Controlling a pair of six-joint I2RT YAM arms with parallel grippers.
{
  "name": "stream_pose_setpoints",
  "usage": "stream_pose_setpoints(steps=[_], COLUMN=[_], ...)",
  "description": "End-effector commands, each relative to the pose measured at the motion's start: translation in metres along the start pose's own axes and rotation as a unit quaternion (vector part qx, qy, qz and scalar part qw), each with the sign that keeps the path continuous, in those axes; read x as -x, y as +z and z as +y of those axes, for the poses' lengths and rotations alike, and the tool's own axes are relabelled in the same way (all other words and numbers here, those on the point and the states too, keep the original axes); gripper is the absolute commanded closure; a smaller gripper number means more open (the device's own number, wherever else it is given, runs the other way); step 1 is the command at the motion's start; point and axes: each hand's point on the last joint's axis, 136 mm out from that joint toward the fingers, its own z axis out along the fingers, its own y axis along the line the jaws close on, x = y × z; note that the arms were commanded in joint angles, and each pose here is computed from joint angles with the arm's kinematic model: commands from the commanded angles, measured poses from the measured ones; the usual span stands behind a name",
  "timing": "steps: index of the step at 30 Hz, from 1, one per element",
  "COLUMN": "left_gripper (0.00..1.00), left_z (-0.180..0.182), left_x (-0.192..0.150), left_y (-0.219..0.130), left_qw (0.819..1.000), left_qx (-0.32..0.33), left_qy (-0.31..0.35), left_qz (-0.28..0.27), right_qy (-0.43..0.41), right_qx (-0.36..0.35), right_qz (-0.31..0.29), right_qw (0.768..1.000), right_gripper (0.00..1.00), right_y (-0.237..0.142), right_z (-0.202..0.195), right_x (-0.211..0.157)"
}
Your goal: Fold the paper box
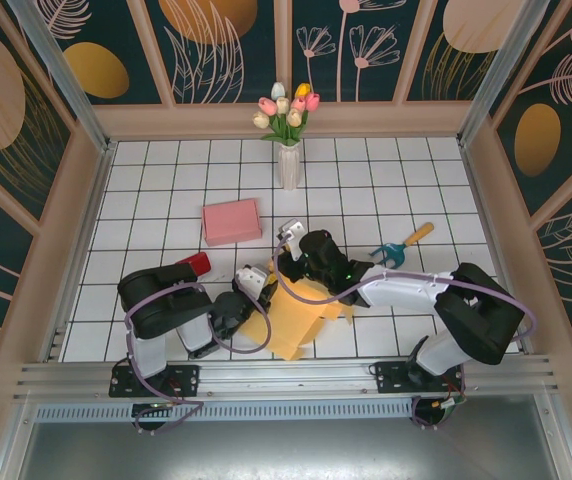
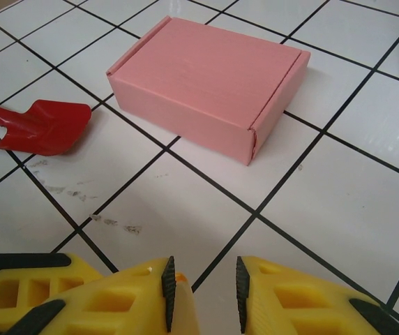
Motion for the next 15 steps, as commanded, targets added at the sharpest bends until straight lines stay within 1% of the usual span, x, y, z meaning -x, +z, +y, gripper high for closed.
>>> stream_pose_setpoints(steps=[1,4,7,10,15], left_gripper=[0.86,0.99,1.00,1.00,1.00], left_z=[-0.006,-0.004,-0.002,0.004,0.005], left_x=[0.037,0.039,0.035,0.031,0.022], left_y=[0.005,0.010,0.014,0.012,0.012], left_qw=[0.997,0.997,0.998,0.997,0.998], left_qx=[-0.007,0.006,0.016,0.030,0.033], left_qy=[-0.026,-0.028,-0.031,-0.033,-0.032], left_qz=[-0.069,-0.066,-0.061,-0.060,-0.051], right_qy=[-0.013,-0.011,-0.009,0.001,0.032], right_qx=[0.009,0.009,0.003,-0.019,-0.048], right_qz=[0.046,0.043,0.037,0.022,-0.021], right_qw=[0.999,0.999,0.999,1.000,0.998], right_gripper=[0.68,0.68,0.67,0.65,0.61], right_y=[-0.001,-0.001,-0.002,-0.006,-0.024], right_z=[0.005,0.006,0.008,0.005,-0.001], right_x=[-0.033,-0.033,-0.030,-0.021,0.007])
